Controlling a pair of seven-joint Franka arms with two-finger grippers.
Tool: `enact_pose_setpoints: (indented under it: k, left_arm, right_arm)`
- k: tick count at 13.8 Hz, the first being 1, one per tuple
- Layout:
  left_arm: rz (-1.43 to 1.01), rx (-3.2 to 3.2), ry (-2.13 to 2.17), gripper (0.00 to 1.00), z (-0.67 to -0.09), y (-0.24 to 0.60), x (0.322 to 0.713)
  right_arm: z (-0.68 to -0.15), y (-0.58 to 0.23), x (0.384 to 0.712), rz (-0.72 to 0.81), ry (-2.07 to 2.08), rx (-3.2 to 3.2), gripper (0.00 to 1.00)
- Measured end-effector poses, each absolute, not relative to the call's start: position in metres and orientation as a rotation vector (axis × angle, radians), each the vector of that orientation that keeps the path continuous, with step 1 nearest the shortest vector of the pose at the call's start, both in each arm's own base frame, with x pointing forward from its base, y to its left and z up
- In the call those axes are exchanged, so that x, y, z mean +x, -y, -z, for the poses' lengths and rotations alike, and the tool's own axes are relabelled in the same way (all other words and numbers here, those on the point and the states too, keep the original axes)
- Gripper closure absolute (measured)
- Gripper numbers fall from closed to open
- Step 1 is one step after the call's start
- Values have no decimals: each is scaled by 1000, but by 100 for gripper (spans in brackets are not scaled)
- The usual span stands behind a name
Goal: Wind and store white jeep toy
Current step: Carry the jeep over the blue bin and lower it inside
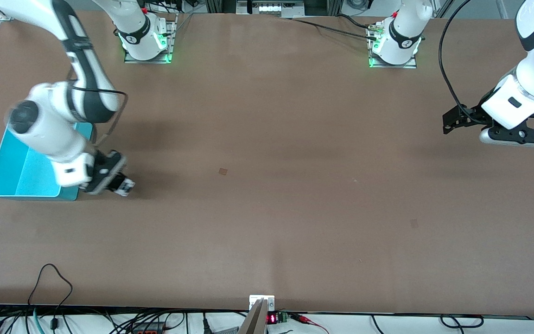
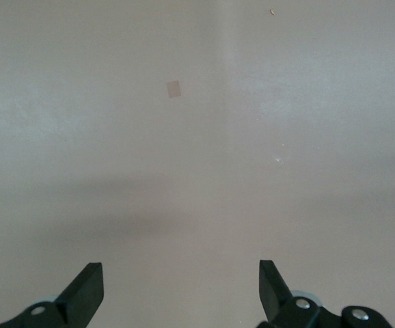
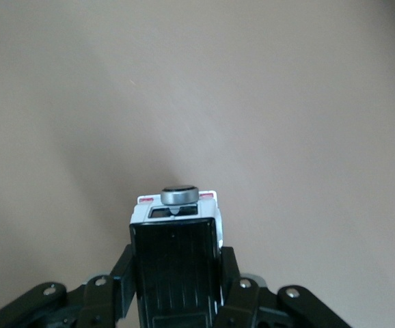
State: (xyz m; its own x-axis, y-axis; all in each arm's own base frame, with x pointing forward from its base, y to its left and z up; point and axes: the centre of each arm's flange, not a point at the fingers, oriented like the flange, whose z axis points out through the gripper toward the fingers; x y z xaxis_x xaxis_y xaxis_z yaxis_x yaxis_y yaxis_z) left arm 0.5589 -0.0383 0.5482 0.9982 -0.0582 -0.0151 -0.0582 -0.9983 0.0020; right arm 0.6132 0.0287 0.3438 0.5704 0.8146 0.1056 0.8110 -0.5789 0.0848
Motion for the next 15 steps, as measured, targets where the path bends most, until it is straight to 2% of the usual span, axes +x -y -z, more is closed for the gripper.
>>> enact_pose_setpoints:
  k: [6, 11, 15]
  left_arm:
    - [24, 3139, 92, 0, -548, 39, 559]
    - [24, 3139, 93, 0, -548, 39, 559]
    - [24, 3139, 93, 0, -548, 39, 559]
  right_arm:
    - [-388, 29, 594, -101, -911, 2969, 48]
    - [-380, 105, 577, 12, -362, 3026, 48]
    - [-357, 167, 550, 85, -145, 3045, 48]
